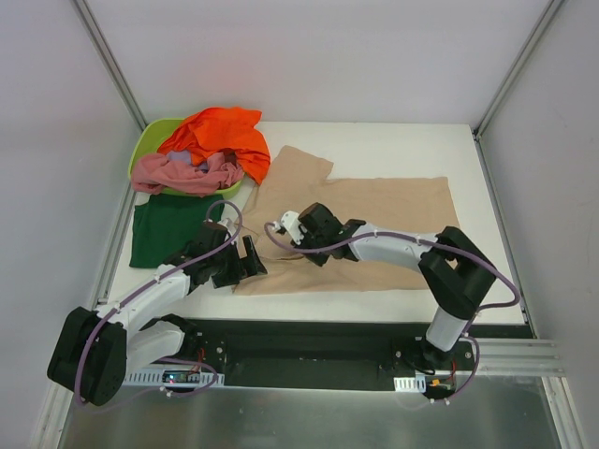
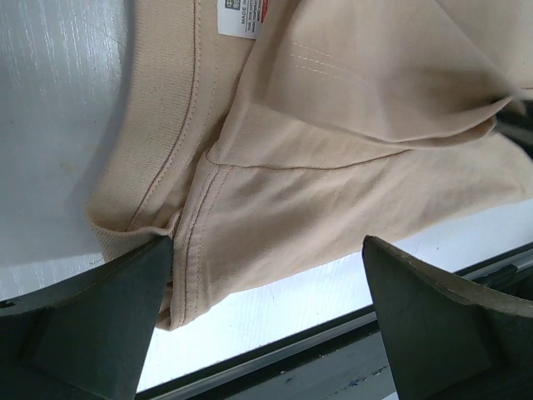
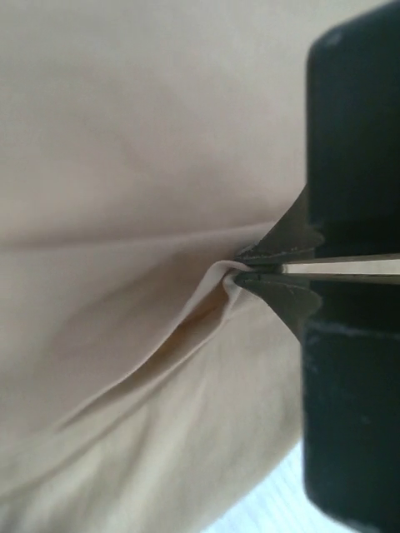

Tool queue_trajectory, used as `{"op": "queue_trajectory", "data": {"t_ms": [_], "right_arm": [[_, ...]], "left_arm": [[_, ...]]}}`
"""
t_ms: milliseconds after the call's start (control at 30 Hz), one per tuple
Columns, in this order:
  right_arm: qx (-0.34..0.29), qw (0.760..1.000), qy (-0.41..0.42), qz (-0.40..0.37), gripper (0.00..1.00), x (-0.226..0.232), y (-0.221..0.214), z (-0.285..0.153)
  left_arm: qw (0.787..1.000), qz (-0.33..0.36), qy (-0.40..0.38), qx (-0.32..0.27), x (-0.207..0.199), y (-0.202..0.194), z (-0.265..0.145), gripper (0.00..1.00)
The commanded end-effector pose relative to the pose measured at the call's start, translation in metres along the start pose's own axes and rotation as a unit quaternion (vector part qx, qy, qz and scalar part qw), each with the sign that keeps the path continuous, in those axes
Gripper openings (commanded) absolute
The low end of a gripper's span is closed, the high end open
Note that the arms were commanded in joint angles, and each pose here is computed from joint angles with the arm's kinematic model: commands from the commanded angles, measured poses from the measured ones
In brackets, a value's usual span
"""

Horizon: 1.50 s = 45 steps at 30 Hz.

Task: Fold and stack the t-shirts
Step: Fold the flattened tshirt in 1/3 of the way, then grap the side of the flattened tshirt furthest away from the robot with both arms

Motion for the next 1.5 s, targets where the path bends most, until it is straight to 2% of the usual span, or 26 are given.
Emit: {"op": "queue_trajectory", "data": {"t_ms": [0,167,300,633,700,733,867,900,1033,1133,1267,1367,1467], "right_arm": [[-0.041,0.992,-0.057,0.101,0.01,-0.031,0.012,-0.019],[-0.043,0.982,-0.06,0.171,0.01,-0.054,0.002,-0.015],[-0.035,0.977,-0.074,0.196,0.01,-0.067,-0.003,-0.011],[-0.014,0.976,-0.102,0.194,0.01,-0.095,0.0,0.002],[0.016,0.972,-0.128,0.196,0.02,-0.099,-0.005,0.002],[0.025,0.97,-0.139,0.196,0.05,-0.101,-0.006,0.0],[0.06,0.961,-0.177,0.204,0.25,-0.106,-0.009,-0.005],[0.065,0.958,-0.188,0.208,0.34,-0.107,-0.01,-0.009],[0.068,0.941,-0.241,0.226,0.97,-0.109,-0.01,-0.029],[0.063,0.921,-0.288,0.254,0.96,-0.107,-0.014,-0.051],[0.059,0.878,-0.361,0.31,0.96,-0.089,-0.039,-0.091],[0.04,0.824,-0.407,0.392,0.96,-0.073,-0.07,-0.12],[0.002,0.78,-0.409,0.473,0.96,-0.053,-0.106,-0.139]], "left_arm": [[0.998,0.002,0.057,0.011,0.019,-0.008,0.0,0.99],[0.998,0.003,0.06,0.011,0.019,-0.007,0.0,0.99],[0.998,0.005,0.062,0.011,0.02,-0.008,0.001,0.99],[0.998,0.006,0.064,0.017,0.019,-0.007,0.002,0.99],[0.998,0.006,0.064,0.014,0.019,-0.007,0.002,0.99],[0.998,0.006,0.064,0.013,0.019,-0.007,0.002,0.99],[0.998,0.007,0.067,0.013,0.019,-0.006,0.002,0.99],[0.998,0.007,0.066,0.013,0.019,-0.006,0.002,0.99],[0.998,0.006,0.064,0.013,0.018,-0.006,0.001,0.99],[0.998,0.004,0.057,0.007,0.014,-0.005,-0.003,0.99],[0.999,0.005,0.036,-0.014,0.004,0.0,-0.013,0.99],[0.999,0.007,0.015,-0.041,-0.007,0.006,-0.024,0.99],[0.997,0.003,0.015,-0.072,-0.023,0.018,-0.039,0.99]]}}
Point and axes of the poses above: each gripper's point midway between its finger pads, its own z axis out along the fingers, its own x axis along the line the jaws close on, y = z × x, the point moved 10 cm from there along -z, back along the fingers, and after that the axes turned 14 degrees about -z, right-handed, at the moved point
